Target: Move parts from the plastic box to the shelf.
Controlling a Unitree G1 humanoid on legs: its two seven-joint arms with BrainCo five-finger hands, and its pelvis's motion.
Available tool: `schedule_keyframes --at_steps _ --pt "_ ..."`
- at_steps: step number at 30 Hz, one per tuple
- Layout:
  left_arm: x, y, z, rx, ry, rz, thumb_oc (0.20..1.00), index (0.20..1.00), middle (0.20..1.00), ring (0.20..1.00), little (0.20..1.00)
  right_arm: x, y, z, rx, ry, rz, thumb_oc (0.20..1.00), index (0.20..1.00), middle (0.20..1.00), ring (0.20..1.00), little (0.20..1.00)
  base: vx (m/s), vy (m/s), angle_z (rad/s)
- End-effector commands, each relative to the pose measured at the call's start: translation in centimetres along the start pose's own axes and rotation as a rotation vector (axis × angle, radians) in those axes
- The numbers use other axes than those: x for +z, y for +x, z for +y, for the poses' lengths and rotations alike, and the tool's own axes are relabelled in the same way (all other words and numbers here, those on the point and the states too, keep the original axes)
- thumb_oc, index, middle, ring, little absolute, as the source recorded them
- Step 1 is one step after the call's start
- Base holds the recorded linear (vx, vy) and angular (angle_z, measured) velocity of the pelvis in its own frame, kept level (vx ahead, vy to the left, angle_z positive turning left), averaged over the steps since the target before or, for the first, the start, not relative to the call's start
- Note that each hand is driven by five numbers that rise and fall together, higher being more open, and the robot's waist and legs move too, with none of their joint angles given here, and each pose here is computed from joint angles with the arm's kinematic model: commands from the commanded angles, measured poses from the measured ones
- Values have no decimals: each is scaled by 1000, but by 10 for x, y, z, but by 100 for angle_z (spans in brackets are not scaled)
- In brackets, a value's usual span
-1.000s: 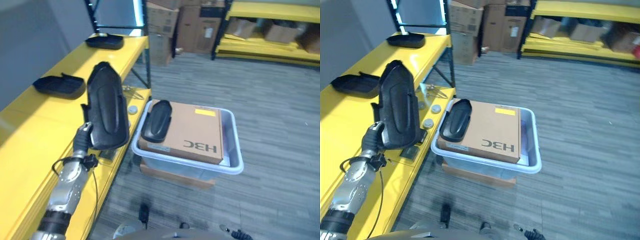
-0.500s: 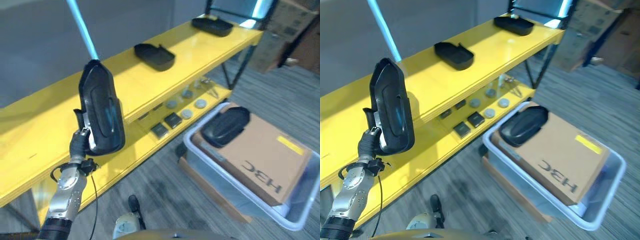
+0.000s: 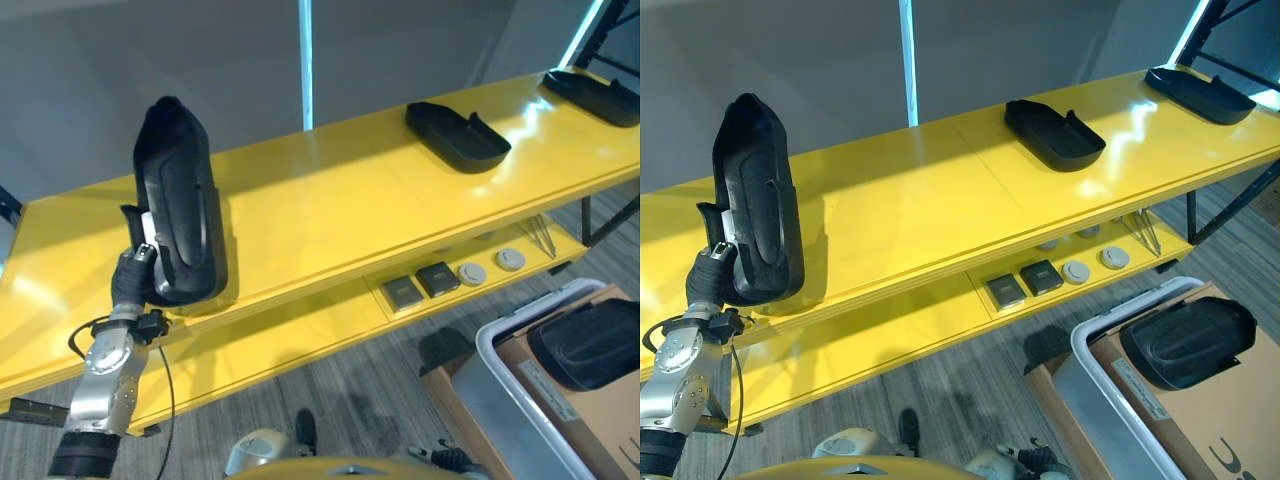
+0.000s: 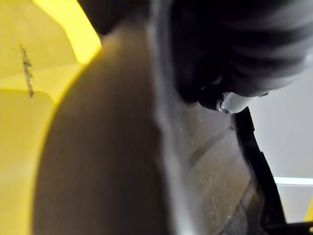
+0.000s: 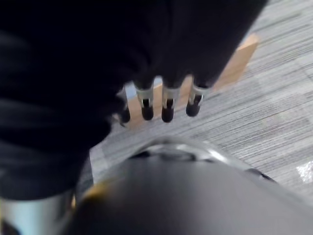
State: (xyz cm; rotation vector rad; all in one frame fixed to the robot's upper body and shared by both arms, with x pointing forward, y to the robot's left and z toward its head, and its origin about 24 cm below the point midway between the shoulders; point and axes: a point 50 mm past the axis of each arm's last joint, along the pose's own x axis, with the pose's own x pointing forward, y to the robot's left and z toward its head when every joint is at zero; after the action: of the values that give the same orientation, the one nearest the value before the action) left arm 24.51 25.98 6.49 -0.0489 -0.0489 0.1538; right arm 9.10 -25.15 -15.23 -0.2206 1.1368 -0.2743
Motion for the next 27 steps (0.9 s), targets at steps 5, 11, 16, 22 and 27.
schedule_keyframes --at_steps 5,11,16,22,27 --pt "51 20 -34 -77 -32 -219 200 200 200 200 200 -14 -3 -9 -4 26 18 1000 1000 1000 1000 1000 149 -404 75" --pt "32 23 -56 -47 -15 -100 200 200 200 200 200 -13 -2 -15 -19 13 65 1000 1000 1000 1000 1000 137 -242 25" --pt "22 33 -64 35 -6 -43 200 200 200 200 200 -11 -2 -15 -12 -5 71 1000 1000 1000 1000 1000 40 -95 -8" --pt "-2 54 -72 165 31 100 200 200 200 200 200 -20 -5 -9 24 -59 102 1000 1000 1000 1000 1000 63 -60 -12" --pt "-22 70 -73 286 113 208 200 200 200 200 200 -28 -7 -4 44 -89 122 1000 1000 1000 1000 1000 53 -25 -16"
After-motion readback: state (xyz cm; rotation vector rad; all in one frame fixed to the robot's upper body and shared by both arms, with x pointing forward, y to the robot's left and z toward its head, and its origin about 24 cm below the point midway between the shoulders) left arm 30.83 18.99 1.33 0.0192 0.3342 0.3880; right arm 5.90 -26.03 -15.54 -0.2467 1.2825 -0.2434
